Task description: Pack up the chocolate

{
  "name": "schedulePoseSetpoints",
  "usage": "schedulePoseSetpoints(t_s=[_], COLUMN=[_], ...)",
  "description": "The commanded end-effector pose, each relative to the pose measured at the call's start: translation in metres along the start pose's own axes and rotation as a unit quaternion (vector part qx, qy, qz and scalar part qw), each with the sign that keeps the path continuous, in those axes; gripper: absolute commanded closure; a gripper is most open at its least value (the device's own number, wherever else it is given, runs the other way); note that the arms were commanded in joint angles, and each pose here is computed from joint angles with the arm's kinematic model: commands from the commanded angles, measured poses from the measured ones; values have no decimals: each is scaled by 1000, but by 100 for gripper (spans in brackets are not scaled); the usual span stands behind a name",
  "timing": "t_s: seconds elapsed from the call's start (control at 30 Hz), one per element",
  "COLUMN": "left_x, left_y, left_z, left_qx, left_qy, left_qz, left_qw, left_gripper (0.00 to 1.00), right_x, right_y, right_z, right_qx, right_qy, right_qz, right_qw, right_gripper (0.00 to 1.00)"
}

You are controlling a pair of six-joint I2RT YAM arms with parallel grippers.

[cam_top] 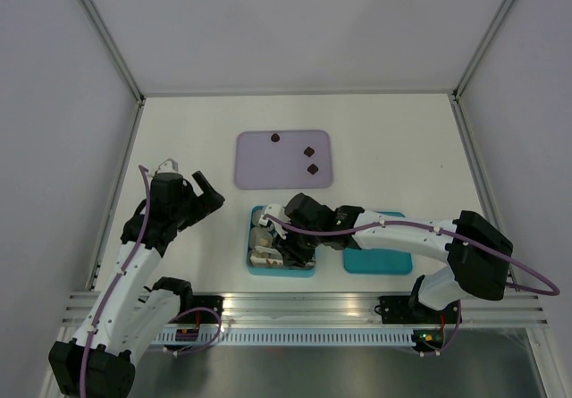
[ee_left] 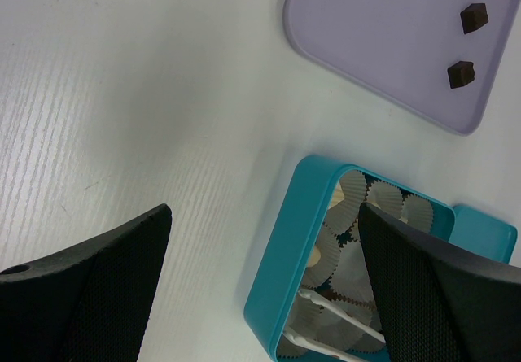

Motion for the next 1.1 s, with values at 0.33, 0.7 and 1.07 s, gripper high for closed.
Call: schedulePoseSetpoints(t_s=[0.33, 0.7, 1.07], left_x=[3, 4, 1], left_y=[-2, -5, -10], left_z=[-2, -4, -11], left_qx=[5, 8, 8], left_qy=[-9, -10, -17], left_qz=[5, 9, -2], left_qw=[1000, 1000, 1000], left_gripper=[0, 0, 1], right_x=[14, 53, 64], right_y=[-1, -8, -36], right_z=[-32, -57, -64], right_qx=[2, -29, -42], right_qy=[-63, -120, -122], right_qz=[22, 113, 144], right_qw=[998, 986, 981], right_gripper=[57, 59, 61])
Point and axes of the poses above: each gripper's point midway between its finger pads, its own x axis back along the fingers, its own y axis along the line the jaws close on, z = x × y, the point moved 8 cm from there along x, back along the fingers, and after that the axes turned 10 degrees about x, right-handed, at the moved point
